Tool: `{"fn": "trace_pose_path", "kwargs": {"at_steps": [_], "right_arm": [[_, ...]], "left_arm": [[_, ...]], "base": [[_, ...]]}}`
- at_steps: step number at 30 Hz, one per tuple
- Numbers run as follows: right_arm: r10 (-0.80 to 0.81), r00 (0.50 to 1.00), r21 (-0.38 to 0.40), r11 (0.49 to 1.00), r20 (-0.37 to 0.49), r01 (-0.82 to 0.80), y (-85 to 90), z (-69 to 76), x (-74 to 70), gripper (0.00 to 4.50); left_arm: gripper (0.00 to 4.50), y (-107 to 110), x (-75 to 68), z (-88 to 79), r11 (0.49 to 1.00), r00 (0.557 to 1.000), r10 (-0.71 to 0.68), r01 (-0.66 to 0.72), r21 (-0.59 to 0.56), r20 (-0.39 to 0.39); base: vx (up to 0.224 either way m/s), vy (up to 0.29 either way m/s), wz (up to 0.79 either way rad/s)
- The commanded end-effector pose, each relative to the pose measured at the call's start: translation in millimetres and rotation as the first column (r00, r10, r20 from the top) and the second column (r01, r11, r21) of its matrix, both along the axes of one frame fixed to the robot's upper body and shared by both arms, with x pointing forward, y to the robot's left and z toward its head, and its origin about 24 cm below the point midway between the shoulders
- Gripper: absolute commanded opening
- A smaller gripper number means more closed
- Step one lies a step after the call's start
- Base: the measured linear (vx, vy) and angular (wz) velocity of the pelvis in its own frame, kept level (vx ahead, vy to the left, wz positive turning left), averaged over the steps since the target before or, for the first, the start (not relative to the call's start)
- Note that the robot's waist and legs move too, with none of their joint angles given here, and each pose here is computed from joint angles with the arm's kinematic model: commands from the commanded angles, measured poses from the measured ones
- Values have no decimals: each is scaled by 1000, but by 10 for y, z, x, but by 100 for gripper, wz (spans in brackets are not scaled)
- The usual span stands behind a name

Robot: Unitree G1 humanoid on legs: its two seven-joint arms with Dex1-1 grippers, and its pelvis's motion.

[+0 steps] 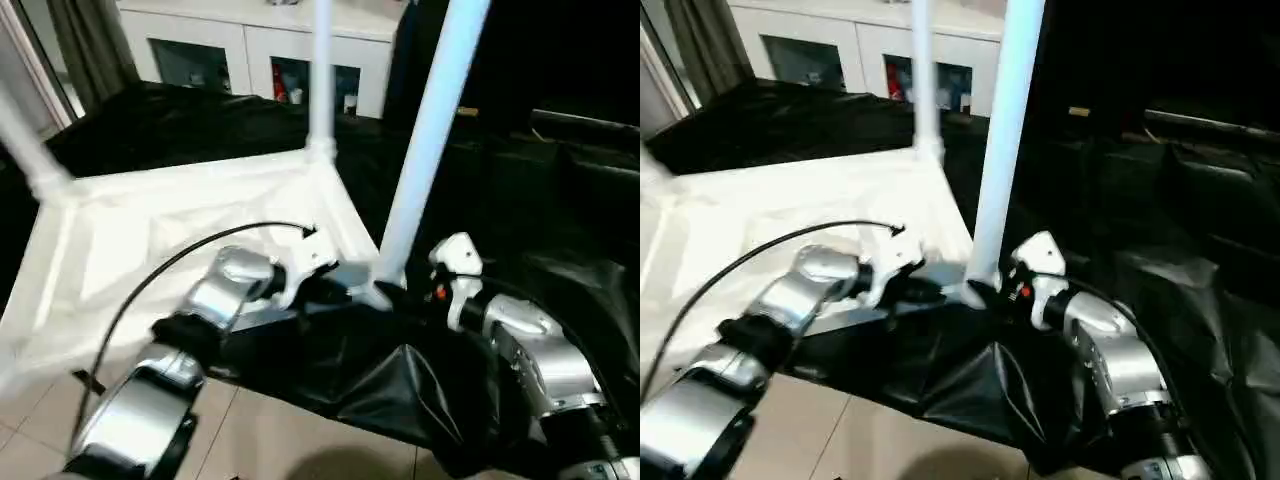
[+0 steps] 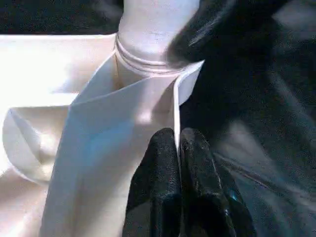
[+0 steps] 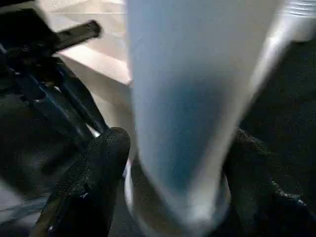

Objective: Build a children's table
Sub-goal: Rotate leg to tighten

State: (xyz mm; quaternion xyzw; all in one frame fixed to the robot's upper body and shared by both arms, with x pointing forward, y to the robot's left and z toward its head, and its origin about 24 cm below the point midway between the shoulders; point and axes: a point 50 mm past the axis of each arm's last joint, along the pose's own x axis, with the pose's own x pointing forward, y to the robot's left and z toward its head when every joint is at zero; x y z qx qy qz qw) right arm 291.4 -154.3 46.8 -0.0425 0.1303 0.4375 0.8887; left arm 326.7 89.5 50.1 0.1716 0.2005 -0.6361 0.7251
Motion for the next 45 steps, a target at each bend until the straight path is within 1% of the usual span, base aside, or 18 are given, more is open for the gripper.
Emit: {"fn": "trace_pose_path", "kwargs": {"at_steps": [1, 4, 12, 17, 23, 24, 25, 26, 27, 29, 30, 32, 34, 38, 40, 43, 44, 45], "right_arm": [[82, 996, 10, 997, -19, -82, 55, 36, -41, 307], [122, 992, 0, 992, -37, -123, 52, 35, -66, 307], [156, 987, -19, 987, -47, -157, 31, 25, -66, 230], [164, 985, -24, 986, -55, -165, 2, 18, -71, 208], [45, 997, 13, 999, -60, -45, 30, -33, -34, 202], [-16, 998, 30, 999, -55, 17, 44, -43, -4, 202], [-202, 979, 31, 979, -36, 203, 84, -101, 76, 202], [-202, 979, 31, 979, -36, 203, 84, -101, 76, 202], [-320, 947, 26, 947, -27, 321, 98, -133, 125, 202], [-520, 854, 12, 854, -23, 520, 121, -183, 201, 200], [-559, 829, 6, 829, -20, 559, 134, -193, 216, 199], [-591, 806, 7, 807, -23, 591, 163, -201, 228, 198], [-644, 765, -4, 765, -18, 644, 280, -209, 258, 198], [-638, 770, 2, 770, 0, 638, 382, -187, 279, 198], [-573, 818, 15, 820, 51, 573, 487, -132, 293, 198], [-559, 826, 17, 829, 69, 559, 500, -117, 298, 198], [-542, 840, 60, 840, 40, 539, 487, -95, 298, 232], [-508, 861, 127, 855, 2, 503, 456, -47, 298, 232]], "left_arm": [[0, -91, -59, 55, 995, 998, -67, 66, -69, -13], [0, -68, -58, 54, 996, 998, -63, 62, -64, -9], [0, -28, -84, 71, 996, 998, -58, 58, -64, -9], [0, -36, -74, 88, 997, 999, -42, 41, -70, -5], [0, -55, -61, 74, 998, 1000, 0, 0, -62, 4], [0, -68, -40, 63, 998, 999, 32, -32, -56, 7], [0, -118, 55, 25, 988, 987, 153, -152, -29, 44], [0, -118, 55, 25, 988, 987, 153, -152, -29, 44], [0, -153, 120, 12, 972, 970, 234, -233, -19, 72], [0, -236, 216, 5, 930, 926, 366, -366, -19, 96], [0, -263, 238, 5, 917, 911, 399, -399, -18, 101], [0, -299, 250, 7, 910, 904, 412, -413, -14, 109], [0, -409, 276, 36, 899, 891, 438, -438, -25, 123], [0, -476, 282, 61, 901, 892, 434, -433, -37, 130], [0, -513, 256, 70, 927, 917, 375, -372, -44, 134], [0, -514, 248, 64, 933, 924, 360, -357, -47, 128], [0, -487, 233, 51, 940, 932, 340, -337, -42, 124], [0, -437, 212, 36, 952, 944, 306, -304, -35, 123]], "base": [[0, 0, 0], [0, 0, 0], [0, 0, 0], [0, 0, 0], [0, 0, 0], [0, 0, 0], [0, 0, 0], [0, 0, 0], [0, 0, 0], [0, 0, 0], [0, 0, 0], [0, 0, 0], [0, 0, 0], [0, 0, 0], [0, 0, 0], [0, 0, 0], [0, 0, 0], [0, 0, 0]]}}
